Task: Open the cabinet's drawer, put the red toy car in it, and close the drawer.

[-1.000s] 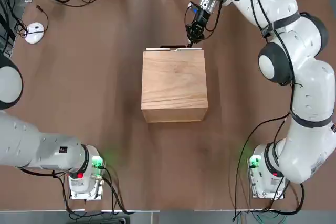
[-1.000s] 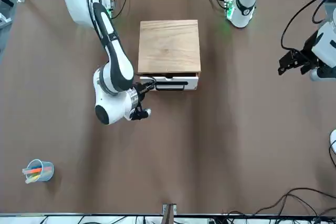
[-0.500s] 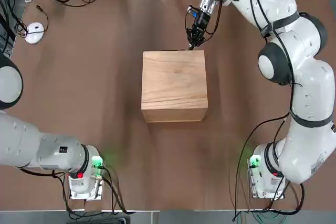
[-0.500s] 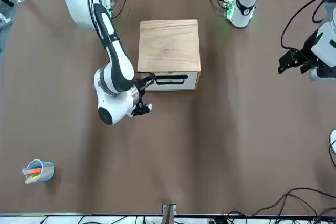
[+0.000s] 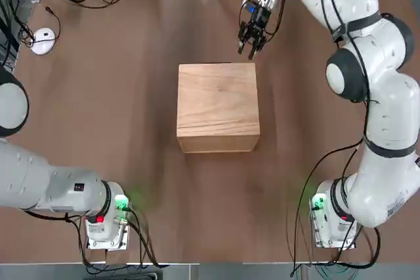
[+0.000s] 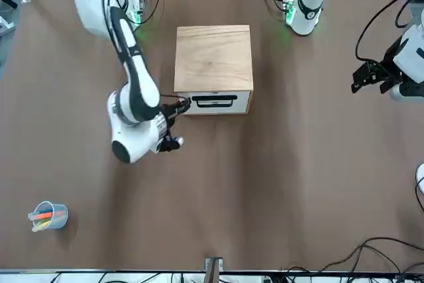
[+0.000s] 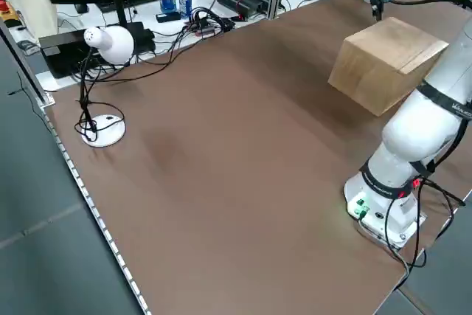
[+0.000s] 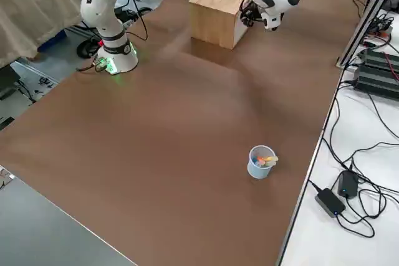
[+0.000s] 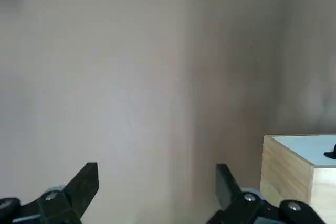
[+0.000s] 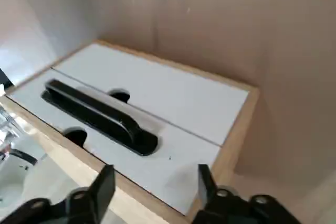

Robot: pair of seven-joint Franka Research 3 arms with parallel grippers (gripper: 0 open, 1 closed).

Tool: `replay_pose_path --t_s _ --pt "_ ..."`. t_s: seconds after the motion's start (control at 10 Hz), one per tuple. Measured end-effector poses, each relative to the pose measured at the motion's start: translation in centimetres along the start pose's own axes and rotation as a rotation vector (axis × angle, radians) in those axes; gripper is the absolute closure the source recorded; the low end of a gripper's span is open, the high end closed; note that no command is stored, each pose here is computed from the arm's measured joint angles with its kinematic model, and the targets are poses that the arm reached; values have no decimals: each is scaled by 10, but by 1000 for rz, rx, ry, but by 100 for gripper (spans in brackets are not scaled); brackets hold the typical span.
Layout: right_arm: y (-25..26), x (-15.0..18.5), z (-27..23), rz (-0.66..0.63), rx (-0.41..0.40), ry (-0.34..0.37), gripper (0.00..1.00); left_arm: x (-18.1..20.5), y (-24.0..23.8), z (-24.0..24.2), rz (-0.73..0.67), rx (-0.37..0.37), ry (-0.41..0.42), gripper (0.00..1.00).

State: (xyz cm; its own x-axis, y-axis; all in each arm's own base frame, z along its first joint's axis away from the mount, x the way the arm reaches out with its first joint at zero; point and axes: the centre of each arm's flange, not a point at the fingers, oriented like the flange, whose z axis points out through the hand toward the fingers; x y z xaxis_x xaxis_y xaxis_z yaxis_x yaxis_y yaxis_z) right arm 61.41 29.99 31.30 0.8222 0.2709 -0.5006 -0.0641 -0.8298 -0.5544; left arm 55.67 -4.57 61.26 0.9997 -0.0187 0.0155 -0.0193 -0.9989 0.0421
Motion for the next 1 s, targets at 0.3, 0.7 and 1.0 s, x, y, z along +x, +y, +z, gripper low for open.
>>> replay_pose_path --t_s 0.3,0.7,1.0 --pt "59 5 -99 54 24 182 0 0 0 -1 4 0 1 1" --pt "144 -19 -203 150 -209 328 0 0 0 -1 5 1 3 1" --pt "164 -44 -254 182 -262 413 0 0 0 -2 5 3 4 1"
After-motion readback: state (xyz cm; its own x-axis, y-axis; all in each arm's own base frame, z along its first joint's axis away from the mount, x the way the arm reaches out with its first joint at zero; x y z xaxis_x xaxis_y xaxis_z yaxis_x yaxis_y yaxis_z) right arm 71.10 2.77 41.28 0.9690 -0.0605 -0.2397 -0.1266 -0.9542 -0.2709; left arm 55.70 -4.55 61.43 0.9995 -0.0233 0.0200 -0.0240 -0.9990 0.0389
